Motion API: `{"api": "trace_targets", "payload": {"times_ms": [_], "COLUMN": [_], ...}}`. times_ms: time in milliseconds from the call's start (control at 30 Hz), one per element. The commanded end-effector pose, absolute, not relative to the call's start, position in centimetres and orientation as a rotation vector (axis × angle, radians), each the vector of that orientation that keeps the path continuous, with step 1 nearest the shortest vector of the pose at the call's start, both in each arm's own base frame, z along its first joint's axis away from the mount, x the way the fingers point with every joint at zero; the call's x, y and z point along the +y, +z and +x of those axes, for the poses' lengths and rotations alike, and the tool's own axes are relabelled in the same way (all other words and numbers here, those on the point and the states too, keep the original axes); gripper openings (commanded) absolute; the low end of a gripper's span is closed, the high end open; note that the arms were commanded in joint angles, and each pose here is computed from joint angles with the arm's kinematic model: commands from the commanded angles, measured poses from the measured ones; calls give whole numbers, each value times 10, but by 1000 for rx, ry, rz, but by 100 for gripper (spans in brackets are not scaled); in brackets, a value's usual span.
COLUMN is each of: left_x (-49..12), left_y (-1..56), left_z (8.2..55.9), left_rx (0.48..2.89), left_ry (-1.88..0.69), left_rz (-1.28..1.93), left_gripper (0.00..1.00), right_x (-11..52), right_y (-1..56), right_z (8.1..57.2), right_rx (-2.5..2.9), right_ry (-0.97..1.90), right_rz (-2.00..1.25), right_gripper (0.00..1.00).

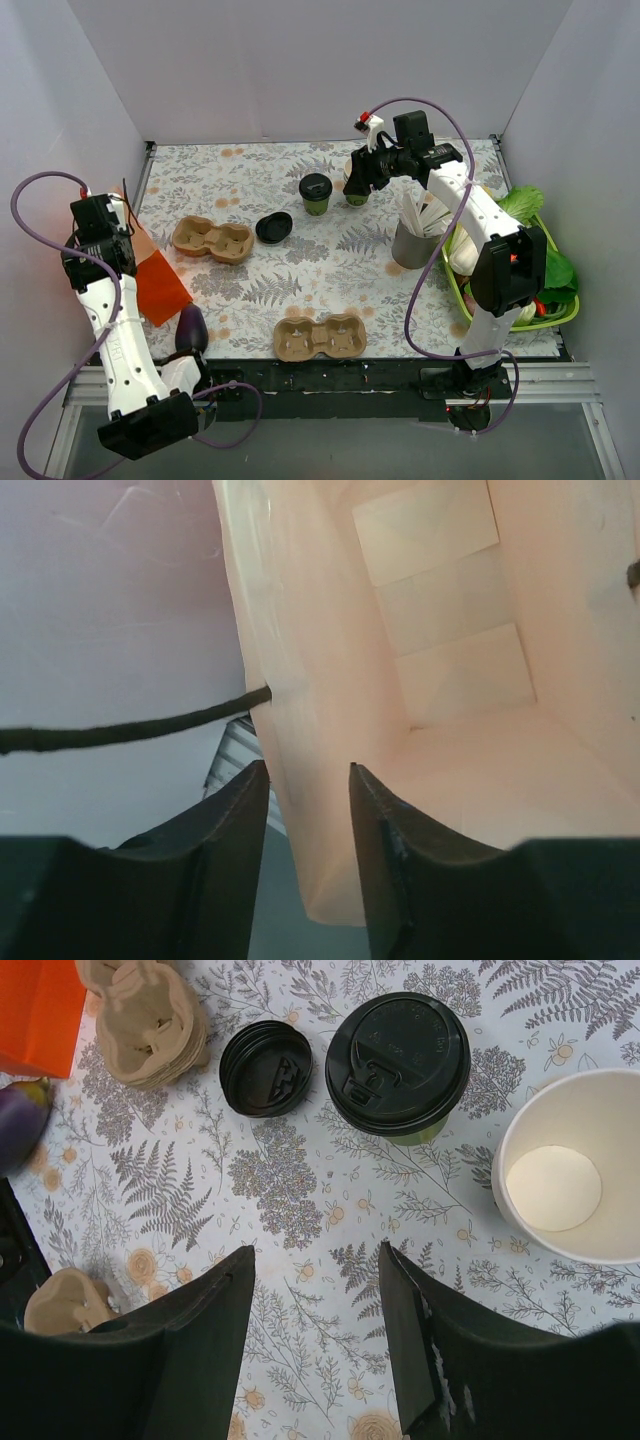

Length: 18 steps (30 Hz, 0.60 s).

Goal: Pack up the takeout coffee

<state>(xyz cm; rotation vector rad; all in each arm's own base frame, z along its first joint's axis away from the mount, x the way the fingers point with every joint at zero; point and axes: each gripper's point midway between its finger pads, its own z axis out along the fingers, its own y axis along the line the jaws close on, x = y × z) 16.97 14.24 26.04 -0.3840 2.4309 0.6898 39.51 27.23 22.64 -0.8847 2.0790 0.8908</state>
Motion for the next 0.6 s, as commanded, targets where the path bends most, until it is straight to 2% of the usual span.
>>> {"api": "trace_targets", "payload": {"times_ms": [0, 33, 67, 300, 367, 567], "left_x": [147, 146, 142, 136, 134, 93], "left_y": [279, 286, 295, 350, 384, 457], "left_z": [184, 187, 193, 224, 241, 290], "left_rx": [2344, 2322, 2292, 2176, 2105, 1942], "left_ry": [691, 677, 645, 570, 541, 296], "left_rz": [-384, -379, -366, -278, -249, -3], "left_gripper": [28, 19, 1, 0, 0, 0], "right_x": [276, 276, 276, 276, 276, 280], "right_y": [245, 245, 244, 243, 246, 284], "right_z": [397, 397, 397, 397, 399, 418], "right_rx": [2022, 2021, 2024, 2023, 2013, 1903], "right_ry": [895, 894, 892, 887, 882, 835], "right_rz": [-896, -899, -898, -904, -907, -902], "right_gripper": [60, 60, 60, 60, 60, 59]}}
